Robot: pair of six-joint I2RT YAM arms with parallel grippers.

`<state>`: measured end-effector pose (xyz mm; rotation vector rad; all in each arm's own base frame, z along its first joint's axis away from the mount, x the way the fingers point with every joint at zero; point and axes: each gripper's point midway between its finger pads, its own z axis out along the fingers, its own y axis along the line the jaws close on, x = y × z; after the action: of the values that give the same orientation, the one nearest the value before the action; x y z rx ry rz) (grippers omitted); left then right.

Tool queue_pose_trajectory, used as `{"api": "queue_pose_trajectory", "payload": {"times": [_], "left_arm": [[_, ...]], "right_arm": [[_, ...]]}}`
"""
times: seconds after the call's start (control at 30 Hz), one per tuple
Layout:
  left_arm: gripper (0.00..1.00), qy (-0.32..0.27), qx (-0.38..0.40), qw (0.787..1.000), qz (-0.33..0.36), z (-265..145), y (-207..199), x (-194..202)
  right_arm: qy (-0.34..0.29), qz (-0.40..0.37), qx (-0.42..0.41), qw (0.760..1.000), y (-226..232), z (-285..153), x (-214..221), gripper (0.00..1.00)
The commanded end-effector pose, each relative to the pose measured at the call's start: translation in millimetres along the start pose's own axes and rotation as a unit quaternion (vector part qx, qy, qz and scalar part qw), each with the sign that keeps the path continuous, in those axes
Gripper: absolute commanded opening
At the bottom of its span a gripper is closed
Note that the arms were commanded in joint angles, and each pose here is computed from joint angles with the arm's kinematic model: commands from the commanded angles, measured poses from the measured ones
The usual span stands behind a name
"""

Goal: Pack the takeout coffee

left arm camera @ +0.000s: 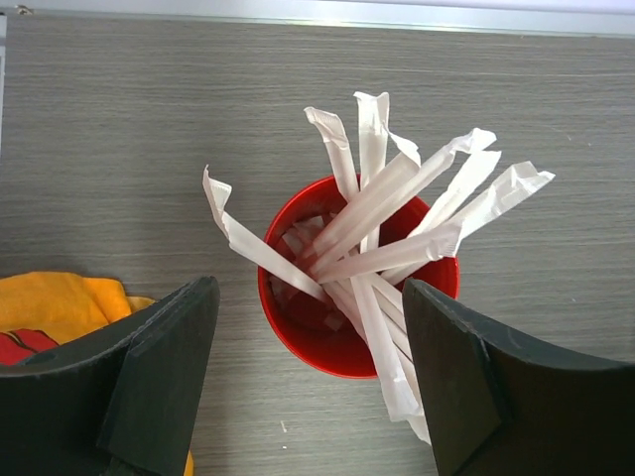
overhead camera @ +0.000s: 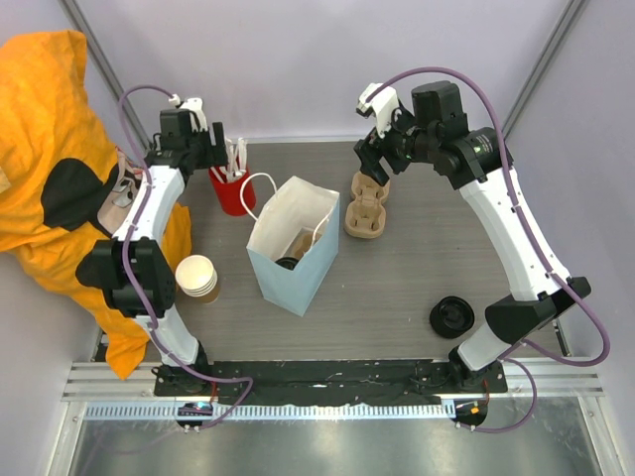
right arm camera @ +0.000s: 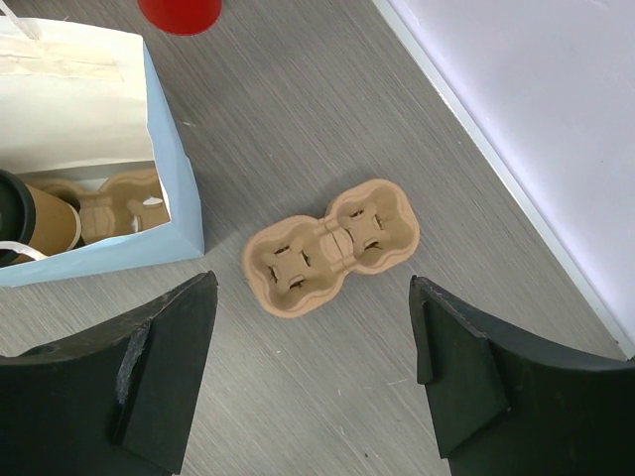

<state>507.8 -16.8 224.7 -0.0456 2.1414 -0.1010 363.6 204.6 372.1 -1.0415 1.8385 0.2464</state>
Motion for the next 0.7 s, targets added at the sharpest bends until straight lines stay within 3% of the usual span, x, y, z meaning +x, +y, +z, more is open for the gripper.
{"api": "queue_pose_trajectory", "payload": {"times": [0.0, 0.5, 0.67], "left_arm": [[0.78, -0.042, -0.01, 0.999, -0.002, 6, 6, -19], [0.66, -0.042, -0.025, 0.998, -0.03, 24, 33, -6], [0.55, -0.046, -0.013, 0.998, -0.034, 32, 30, -5]], "right_arm": [[-0.019, 0.001, 0.002, 1.0, -2, -3, -9, 0.82], [-0.011, 0.007, -0.006, 1.0, -4, 7, -6, 0.82], [-0.009, 0.008, -0.006, 1.0, -5, 9, -5, 0.82]]}}
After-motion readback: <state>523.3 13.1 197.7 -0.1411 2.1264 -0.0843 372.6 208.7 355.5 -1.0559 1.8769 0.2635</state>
